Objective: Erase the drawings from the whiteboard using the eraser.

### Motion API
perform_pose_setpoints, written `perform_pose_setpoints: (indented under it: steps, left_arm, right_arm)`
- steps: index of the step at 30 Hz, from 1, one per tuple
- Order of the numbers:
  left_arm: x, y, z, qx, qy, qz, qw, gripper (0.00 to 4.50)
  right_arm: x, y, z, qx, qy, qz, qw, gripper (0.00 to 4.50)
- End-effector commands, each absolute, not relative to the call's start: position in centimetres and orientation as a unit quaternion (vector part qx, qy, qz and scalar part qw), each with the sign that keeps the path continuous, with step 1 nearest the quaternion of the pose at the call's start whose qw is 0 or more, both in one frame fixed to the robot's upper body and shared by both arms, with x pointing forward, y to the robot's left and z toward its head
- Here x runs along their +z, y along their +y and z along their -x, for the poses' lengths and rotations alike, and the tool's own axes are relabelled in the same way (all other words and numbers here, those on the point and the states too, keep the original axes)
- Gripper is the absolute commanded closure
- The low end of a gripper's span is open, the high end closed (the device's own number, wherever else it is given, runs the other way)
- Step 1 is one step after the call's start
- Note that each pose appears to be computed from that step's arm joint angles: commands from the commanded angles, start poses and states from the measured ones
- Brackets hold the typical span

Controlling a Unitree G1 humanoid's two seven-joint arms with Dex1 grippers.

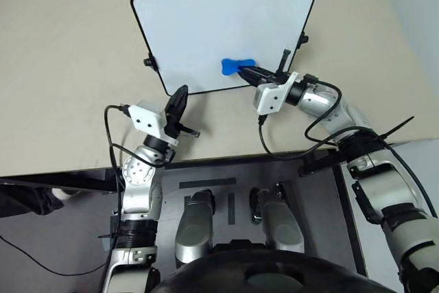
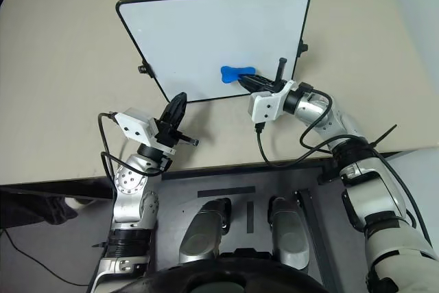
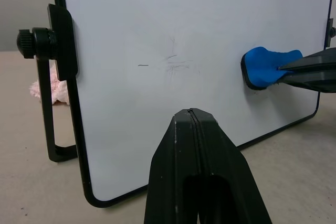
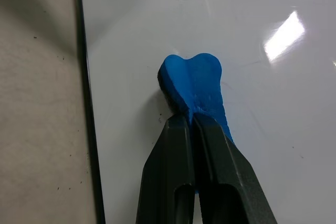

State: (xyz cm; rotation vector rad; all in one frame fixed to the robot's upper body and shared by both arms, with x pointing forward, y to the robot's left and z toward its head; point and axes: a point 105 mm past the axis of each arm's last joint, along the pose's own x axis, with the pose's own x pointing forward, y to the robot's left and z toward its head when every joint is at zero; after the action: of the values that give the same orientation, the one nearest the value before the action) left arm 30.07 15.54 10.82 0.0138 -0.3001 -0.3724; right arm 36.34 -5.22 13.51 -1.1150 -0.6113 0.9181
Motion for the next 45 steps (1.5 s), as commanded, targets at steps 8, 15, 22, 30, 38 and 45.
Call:
perform_pose_setpoints:
  steps: [8,15,22,30,38,45]
  left_arm:
    - [11.9,15.5,-29.9,-0.186,-0.17,-0.012,0.968,4.5]
    - [11.7,15.6,-30.0,-0.192,-0.164,-0.011,0.968,4.5]
    - [11.7,15.3,-30.2,-0.207,-0.159,-0.014,0.965,4.5]
    - [12.1,15.7,-30.5,-0.21,-0.159,-0.02,0.964,4.5]
    - [12.8,16.0,-30.7,-0.216,-0.162,-0.03,0.963,4.5]
    - [13.1,16.3,-31.0,-0.231,-0.154,-0.039,0.96,4.5]
  right_arm:
    - [13.5,-6.3,-35.0,0.438,-0.26,0.496,0.703,4.46]
    - [12.9,-9.9,-32.4,0.445,-0.176,0.45,0.754,4.46]
    - [9.0,-13.0,-30.4,0.46,-0.041,0.431,0.775,4.22]
    - [9.9,-12.5,-30.5,0.447,-0.045,0.407,0.795,1.73]
    - [13.6,-12.9,-30.1,0.402,-0.102,0.344,0.843,0.02]
    - [14.1,-13.1,-29.2,0.382,-0.102,0.292,0.871,0.02]
